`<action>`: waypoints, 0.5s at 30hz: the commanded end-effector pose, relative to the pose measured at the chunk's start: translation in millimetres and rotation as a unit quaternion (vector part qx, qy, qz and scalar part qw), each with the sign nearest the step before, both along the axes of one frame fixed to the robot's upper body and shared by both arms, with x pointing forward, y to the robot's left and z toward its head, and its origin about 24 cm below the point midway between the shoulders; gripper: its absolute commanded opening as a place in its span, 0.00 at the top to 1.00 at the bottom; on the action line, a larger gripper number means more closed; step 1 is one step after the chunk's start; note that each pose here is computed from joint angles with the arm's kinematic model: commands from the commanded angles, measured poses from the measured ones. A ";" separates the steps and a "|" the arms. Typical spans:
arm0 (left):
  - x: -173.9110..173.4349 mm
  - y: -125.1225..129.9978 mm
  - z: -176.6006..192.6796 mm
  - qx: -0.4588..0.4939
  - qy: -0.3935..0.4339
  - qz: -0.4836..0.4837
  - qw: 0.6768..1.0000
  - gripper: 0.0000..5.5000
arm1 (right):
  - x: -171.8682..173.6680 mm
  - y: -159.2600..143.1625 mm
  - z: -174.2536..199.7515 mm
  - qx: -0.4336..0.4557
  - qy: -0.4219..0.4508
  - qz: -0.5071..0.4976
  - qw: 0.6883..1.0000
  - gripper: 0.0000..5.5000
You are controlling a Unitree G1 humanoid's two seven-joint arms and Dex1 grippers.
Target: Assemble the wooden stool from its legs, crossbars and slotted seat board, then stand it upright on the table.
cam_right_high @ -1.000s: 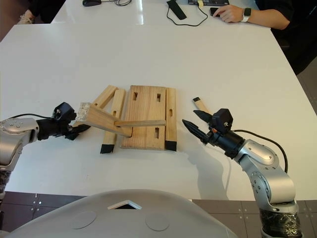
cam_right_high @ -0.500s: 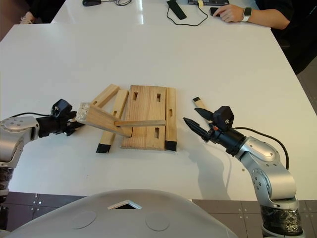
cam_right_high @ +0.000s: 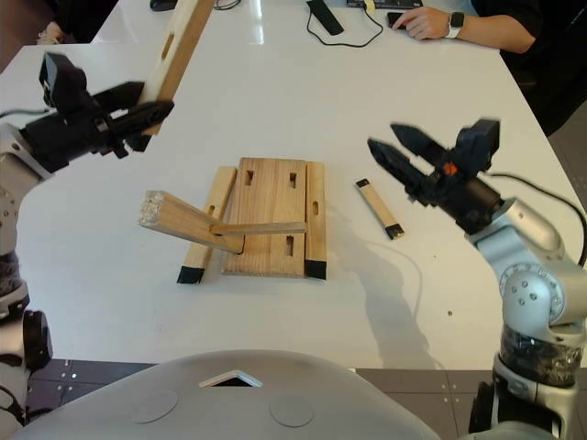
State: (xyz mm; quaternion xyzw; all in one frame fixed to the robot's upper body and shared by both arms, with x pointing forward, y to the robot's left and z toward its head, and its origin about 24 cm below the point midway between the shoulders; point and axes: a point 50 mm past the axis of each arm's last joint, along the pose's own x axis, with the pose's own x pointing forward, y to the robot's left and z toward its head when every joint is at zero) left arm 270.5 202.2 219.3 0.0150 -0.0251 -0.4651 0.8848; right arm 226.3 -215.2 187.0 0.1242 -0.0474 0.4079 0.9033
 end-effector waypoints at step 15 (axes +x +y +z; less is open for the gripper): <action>-15.2 -48.6 38.2 -0.005 -0.032 -0.261 0.965 0.63 | 16.7 76.6 69.9 -0.015 -0.048 0.261 0.964 0.48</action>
